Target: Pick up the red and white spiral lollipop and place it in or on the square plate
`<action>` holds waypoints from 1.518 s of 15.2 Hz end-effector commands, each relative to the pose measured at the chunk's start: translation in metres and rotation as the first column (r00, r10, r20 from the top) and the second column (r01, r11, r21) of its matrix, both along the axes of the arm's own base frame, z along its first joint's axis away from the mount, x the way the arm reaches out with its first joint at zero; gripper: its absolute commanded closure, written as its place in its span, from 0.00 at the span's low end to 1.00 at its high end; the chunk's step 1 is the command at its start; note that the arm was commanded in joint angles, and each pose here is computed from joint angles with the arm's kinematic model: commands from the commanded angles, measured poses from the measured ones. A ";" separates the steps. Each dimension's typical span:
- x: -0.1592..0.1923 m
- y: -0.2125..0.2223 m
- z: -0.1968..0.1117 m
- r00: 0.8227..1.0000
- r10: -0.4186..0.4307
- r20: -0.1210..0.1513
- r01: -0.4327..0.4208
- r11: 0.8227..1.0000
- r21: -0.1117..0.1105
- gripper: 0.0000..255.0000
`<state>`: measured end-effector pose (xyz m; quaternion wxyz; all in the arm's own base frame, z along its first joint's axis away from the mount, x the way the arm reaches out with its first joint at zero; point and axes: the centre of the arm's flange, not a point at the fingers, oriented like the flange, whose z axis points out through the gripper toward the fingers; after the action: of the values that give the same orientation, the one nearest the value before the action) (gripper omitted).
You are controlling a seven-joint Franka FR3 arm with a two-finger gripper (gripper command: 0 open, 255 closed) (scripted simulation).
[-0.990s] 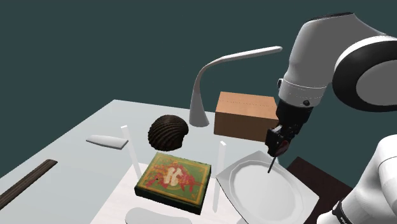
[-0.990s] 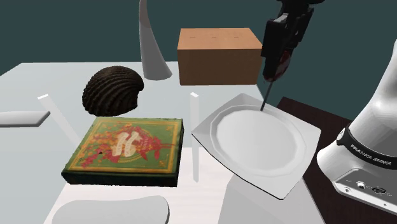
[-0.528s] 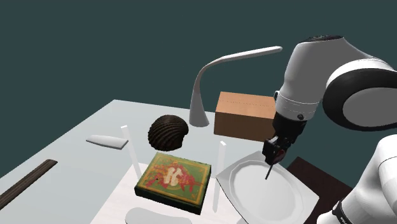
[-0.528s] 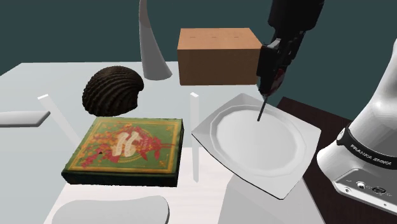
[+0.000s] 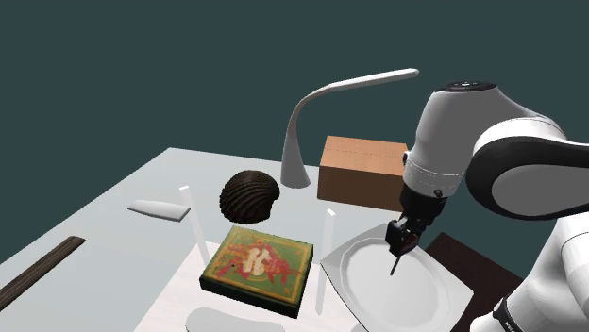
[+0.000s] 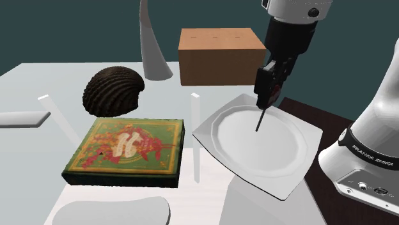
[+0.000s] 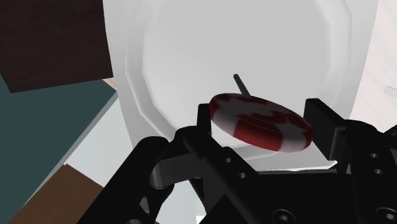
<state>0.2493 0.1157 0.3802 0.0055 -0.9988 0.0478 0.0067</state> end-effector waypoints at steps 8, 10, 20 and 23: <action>0.001 0.001 -0.003 1.000 0.000 0.000 0.000 1.000 0.000 0.00; 0.001 0.001 -0.003 1.000 0.000 0.000 0.000 1.000 0.000 0.00; 0.001 0.000 0.047 1.000 0.000 0.001 0.000 1.000 0.000 0.00; 0.001 0.000 0.047 1.000 0.000 0.001 0.000 1.000 0.000 0.00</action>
<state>0.2507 0.1156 0.4275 0.0056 -0.9988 0.0478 0.0064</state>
